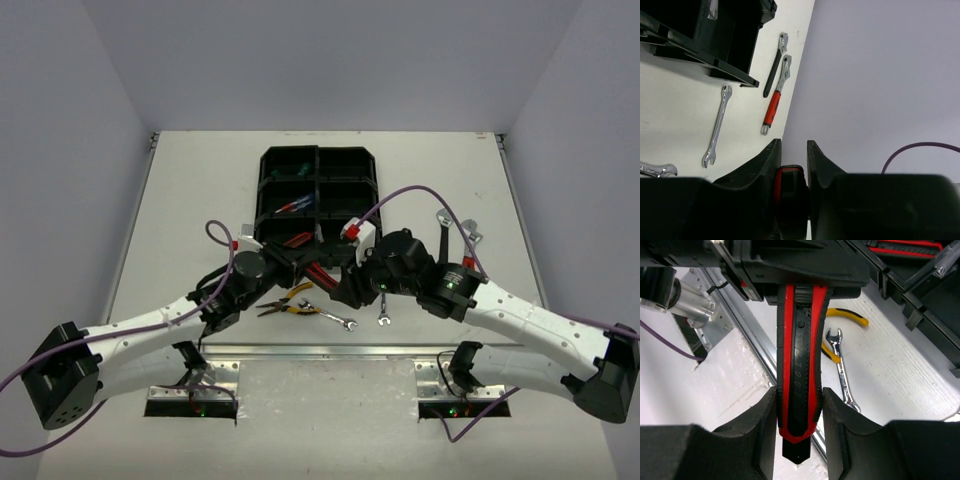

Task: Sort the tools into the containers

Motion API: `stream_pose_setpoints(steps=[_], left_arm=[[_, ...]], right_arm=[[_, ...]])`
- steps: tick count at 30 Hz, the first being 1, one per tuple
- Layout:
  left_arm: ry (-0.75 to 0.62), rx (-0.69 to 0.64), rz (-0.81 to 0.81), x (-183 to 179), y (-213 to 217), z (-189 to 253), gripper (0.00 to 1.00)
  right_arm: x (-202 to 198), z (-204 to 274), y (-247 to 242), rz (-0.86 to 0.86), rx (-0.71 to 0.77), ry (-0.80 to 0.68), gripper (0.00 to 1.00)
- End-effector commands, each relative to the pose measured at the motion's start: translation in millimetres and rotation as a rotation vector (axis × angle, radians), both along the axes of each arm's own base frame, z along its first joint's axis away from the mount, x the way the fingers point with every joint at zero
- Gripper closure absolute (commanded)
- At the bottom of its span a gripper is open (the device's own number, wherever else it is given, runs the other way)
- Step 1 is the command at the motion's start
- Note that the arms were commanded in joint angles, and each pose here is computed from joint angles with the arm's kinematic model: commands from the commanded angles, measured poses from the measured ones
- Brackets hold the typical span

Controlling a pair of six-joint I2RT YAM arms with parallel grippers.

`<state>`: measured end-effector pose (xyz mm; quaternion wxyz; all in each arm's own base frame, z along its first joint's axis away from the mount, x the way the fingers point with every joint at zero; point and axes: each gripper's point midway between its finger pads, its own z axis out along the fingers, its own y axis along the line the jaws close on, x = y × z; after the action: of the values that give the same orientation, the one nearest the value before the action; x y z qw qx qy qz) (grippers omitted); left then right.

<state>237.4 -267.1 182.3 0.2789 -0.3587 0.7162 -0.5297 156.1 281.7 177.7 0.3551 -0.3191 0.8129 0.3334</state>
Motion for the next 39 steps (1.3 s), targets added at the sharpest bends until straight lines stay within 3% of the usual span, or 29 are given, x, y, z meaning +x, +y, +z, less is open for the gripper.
stream_pose_setpoints(steps=[1,3,4,6,8,12,18,23,35,36,39], left_arm=[[-0.118,-0.062,-0.077,-7,-17,36,1.00],[-0.142,-0.064,-0.076,-7,-16,39,1.00],[-0.156,-0.051,-0.071,-7,-14,39,1.00],[-0.199,0.029,-0.037,0,-7,44,1.00],[-0.236,0.197,0.119,21,22,50,1.00],[-0.225,0.452,0.305,41,77,53,1.00],[-0.171,0.616,0.452,87,127,56,1.00],[-0.056,0.732,0.533,117,139,29,1.00],[0.100,0.793,0.554,152,124,-23,0.99],[0.102,0.788,0.549,152,123,-26,0.96],[0.107,0.772,0.536,155,118,-34,0.68]], right_arm=[[10,41,24,0.011,0.169,-0.074,1.00],[11,40,23,0.002,0.169,-0.078,0.94],[13,39,21,-0.017,0.166,-0.078,0.78],[18,41,12,-0.078,0.170,-0.092,0.32],[24,44,-2,-0.152,0.175,-0.115,0.03],[31,53,-33,-0.264,0.135,-0.174,0.01],[34,58,-73,-0.388,0.049,-0.218,0.01],[33,55,-87,-0.424,0.024,-0.227,0.01],[34,38,-113,-0.486,-0.072,-0.252,0.01],[35,37,-114,-0.491,-0.077,-0.253,0.01],[38,29,-115,-0.502,-0.117,-0.246,0.01]])
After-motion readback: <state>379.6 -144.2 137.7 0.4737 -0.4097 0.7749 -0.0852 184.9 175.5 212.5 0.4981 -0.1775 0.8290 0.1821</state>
